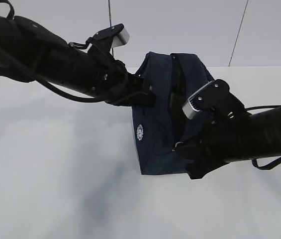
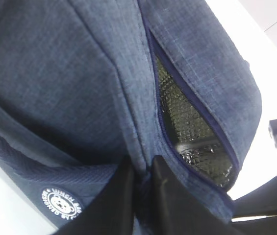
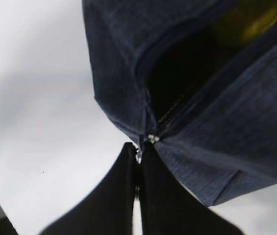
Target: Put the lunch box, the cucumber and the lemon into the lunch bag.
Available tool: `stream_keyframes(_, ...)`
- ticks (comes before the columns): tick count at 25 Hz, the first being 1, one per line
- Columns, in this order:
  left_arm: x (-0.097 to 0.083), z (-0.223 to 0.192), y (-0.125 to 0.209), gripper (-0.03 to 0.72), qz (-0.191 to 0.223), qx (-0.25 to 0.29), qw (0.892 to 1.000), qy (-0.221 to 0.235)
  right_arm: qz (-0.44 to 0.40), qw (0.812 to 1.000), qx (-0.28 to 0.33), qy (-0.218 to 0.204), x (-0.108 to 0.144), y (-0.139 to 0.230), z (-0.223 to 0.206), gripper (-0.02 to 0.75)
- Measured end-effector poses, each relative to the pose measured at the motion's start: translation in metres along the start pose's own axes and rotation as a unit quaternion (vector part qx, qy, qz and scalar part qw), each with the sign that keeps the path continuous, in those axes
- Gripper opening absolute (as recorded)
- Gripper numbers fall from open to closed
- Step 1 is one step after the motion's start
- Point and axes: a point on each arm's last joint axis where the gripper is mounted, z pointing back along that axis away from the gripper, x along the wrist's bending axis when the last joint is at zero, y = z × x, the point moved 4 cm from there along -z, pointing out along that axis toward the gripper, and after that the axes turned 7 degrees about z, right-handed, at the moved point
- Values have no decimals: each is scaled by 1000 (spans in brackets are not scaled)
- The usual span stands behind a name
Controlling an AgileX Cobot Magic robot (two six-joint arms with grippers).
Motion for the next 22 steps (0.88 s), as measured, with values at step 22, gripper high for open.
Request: stream_keyframes(22, 0, 0, 0, 37, 0, 0, 1000, 0, -17, 998, -54, 28, 1, -25, 34, 0)
